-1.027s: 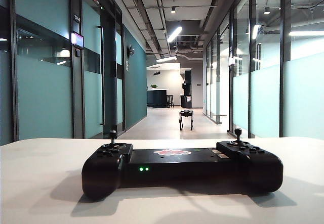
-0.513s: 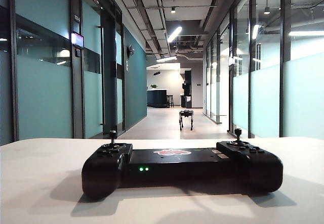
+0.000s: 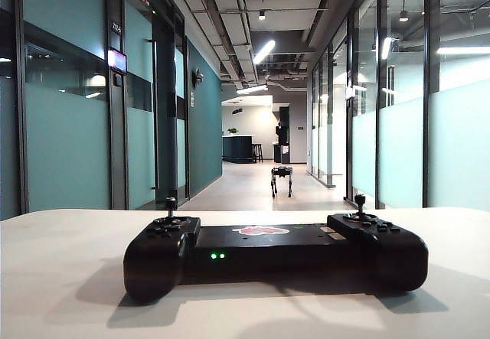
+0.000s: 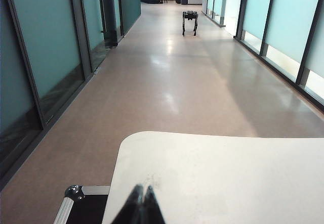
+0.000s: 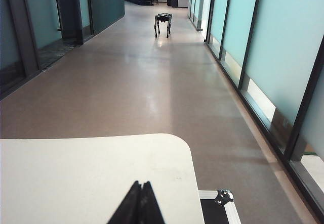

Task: Push the left joystick on the remote control sitting on the white table forward to make the robot dog walk in a straight line until it approaches the door.

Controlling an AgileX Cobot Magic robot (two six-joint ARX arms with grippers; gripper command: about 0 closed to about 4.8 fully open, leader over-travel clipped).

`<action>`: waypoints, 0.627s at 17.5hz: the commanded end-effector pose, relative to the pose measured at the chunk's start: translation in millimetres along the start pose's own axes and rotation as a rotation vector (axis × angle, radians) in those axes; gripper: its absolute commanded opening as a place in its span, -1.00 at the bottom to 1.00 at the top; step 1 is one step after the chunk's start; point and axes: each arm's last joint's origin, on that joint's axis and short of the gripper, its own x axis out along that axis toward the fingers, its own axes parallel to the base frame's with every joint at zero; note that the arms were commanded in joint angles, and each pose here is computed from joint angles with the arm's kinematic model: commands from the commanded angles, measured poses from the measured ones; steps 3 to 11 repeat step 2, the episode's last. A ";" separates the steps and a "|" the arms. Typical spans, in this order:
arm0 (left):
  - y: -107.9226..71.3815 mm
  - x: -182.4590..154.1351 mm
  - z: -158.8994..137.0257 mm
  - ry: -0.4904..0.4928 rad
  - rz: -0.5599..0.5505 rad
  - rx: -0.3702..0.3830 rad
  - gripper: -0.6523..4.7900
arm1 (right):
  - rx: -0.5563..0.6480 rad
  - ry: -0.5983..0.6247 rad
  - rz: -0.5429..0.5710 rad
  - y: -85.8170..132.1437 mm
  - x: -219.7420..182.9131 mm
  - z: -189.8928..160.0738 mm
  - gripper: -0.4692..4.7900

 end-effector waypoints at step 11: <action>0.1 -0.1 1.6 -0.009 0.001 0.008 -0.78 | 0.004 -0.012 -0.003 -0.1 0.1 -0.1 -0.82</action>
